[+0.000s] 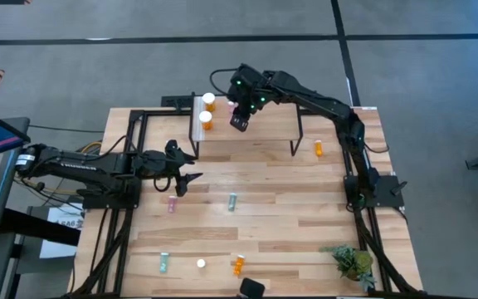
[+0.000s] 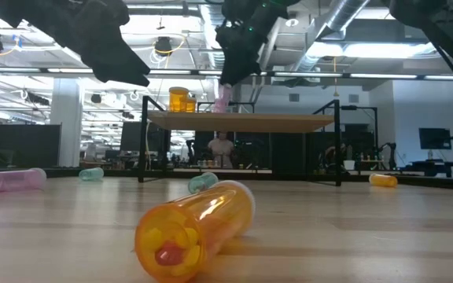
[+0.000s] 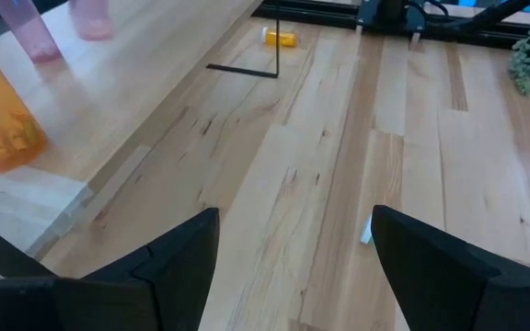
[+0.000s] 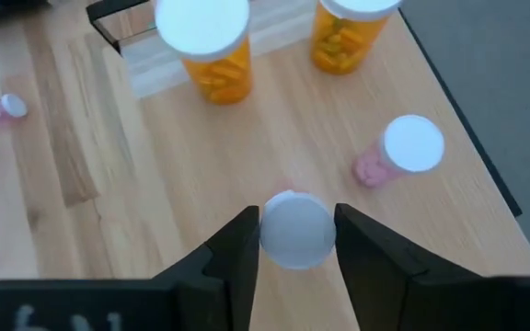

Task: Pick and place medicine bottles onto shelf by color
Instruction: Put the bottom small pink pill bottle aligned with the other small pink bottle on the shelf

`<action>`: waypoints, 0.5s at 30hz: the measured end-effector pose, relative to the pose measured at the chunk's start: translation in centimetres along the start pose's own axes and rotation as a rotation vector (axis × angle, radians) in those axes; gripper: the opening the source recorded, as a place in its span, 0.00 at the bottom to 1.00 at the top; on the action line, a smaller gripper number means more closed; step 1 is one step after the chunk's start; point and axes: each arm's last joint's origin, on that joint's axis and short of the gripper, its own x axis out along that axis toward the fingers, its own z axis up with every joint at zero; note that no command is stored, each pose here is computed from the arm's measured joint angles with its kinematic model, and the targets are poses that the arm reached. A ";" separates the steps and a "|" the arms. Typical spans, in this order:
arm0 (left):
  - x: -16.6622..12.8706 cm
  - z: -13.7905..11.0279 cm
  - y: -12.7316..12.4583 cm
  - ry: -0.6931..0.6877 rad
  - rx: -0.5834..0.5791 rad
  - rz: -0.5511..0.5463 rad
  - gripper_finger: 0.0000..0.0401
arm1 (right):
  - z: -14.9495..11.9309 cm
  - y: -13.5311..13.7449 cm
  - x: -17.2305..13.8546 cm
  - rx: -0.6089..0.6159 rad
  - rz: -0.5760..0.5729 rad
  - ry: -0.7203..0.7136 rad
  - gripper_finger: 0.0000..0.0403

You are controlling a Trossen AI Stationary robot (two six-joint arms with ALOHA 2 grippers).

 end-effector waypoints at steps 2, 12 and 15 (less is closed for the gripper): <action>0.0 0.0 0.0 0.000 0.000 0.000 0.67 | 0.0 0.0 0.0 0.001 -0.001 -0.001 0.42; 0.0 0.0 0.0 0.000 0.000 0.000 0.67 | 0.0 -0.1 0.0 0.004 -0.001 -0.002 0.42; 0.0 0.0 0.0 0.000 0.000 0.000 0.67 | -0.2 -0.1 0.0 0.004 0.000 0.016 0.42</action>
